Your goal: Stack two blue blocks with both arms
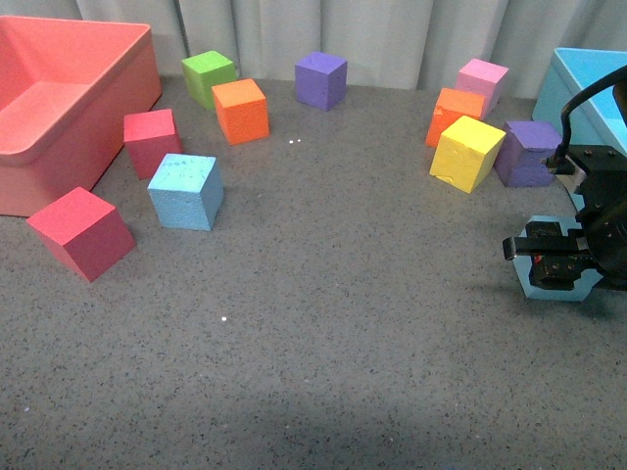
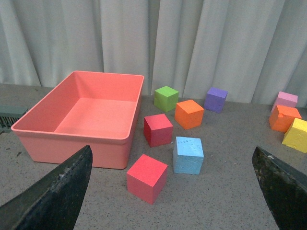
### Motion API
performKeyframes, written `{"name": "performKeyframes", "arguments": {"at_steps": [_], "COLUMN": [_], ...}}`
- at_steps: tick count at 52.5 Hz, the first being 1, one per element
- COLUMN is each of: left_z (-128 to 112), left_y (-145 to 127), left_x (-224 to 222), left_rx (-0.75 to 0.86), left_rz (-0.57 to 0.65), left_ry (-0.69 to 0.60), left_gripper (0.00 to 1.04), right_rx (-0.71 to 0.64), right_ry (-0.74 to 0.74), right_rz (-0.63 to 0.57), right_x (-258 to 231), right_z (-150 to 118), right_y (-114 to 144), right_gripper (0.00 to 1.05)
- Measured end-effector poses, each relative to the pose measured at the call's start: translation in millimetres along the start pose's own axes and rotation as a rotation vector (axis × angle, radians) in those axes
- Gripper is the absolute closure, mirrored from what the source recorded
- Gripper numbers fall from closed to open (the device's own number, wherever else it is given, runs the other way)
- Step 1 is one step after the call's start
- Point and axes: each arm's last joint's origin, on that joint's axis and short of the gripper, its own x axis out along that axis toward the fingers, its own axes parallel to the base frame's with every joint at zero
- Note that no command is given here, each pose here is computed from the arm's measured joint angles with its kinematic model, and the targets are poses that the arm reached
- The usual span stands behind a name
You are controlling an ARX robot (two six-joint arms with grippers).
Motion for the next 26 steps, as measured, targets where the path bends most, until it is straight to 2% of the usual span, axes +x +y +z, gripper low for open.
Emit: {"name": "performKeyframes", "arguments": {"at_steps": [4, 15, 26], "left_z": [0.0, 0.0, 0.0], "left_y": [0.0, 0.0, 0.0], "left_x": [0.0, 0.0, 0.0], "left_rx": [0.0, 0.0, 0.0], "left_rz": [0.0, 0.0, 0.0], "left_ry": [0.0, 0.0, 0.0], "left_gripper": [0.07, 0.07, 0.07], "right_rx": [0.008, -0.012, -0.031], "right_ry": [-0.009, -0.079, -0.092], "right_rz": [0.015, 0.096, 0.183], "right_x": [-2.8, -29.7, -24.7], "right_z": [-2.3, 3.3, 17.9], "right_y": [2.9, 33.7, 80.2], "right_gripper": [0.61, 0.63, 0.64]}}
